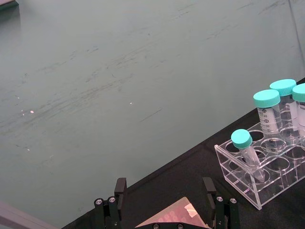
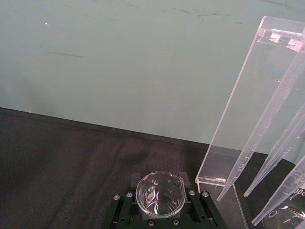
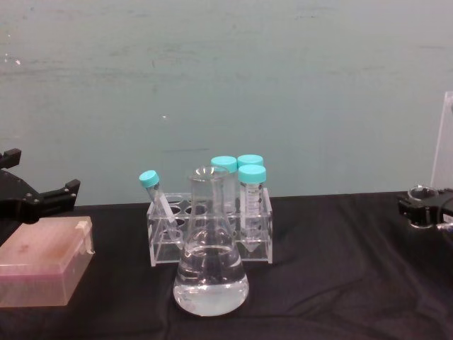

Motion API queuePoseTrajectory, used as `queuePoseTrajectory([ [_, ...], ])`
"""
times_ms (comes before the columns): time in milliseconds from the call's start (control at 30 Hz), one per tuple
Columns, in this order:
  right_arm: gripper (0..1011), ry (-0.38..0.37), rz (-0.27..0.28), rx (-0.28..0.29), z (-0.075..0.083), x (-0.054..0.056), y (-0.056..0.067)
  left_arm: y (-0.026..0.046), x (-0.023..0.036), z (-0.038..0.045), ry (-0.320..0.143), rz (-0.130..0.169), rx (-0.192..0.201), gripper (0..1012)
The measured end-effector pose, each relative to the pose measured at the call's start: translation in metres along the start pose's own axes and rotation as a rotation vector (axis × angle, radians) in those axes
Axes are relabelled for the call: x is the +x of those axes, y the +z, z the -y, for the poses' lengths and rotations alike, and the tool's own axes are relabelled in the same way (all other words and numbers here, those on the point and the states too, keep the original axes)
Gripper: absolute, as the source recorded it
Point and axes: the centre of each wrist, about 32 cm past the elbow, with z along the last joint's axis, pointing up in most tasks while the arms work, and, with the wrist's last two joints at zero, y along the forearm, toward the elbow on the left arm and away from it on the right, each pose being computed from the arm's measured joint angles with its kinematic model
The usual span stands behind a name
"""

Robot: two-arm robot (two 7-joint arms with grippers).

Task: Place the experimental apparatus aside using one hand.

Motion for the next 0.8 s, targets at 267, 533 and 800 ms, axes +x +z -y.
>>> queuePoseTrajectory([
  [267, 469, -0.002, -0.003, -0.001, 0.0, -0.0002, 0.0, 0.0, 0.0, 0.0, 0.0, 0.0, 0.0, 1000],
  [533, 469, -0.004, -0.004, -0.002, 0.0, -0.0002, 0.0, 0.0, 0.0, 0.0, 0.0, 0.0, 0.0, 1000],
  [800, 469, -0.005, -0.005, -0.003, 0.0001, -0.0001, -0.0001, 0.0, 0.0, 0.0, 0.0, 0.0, 0.0, 1000],
])
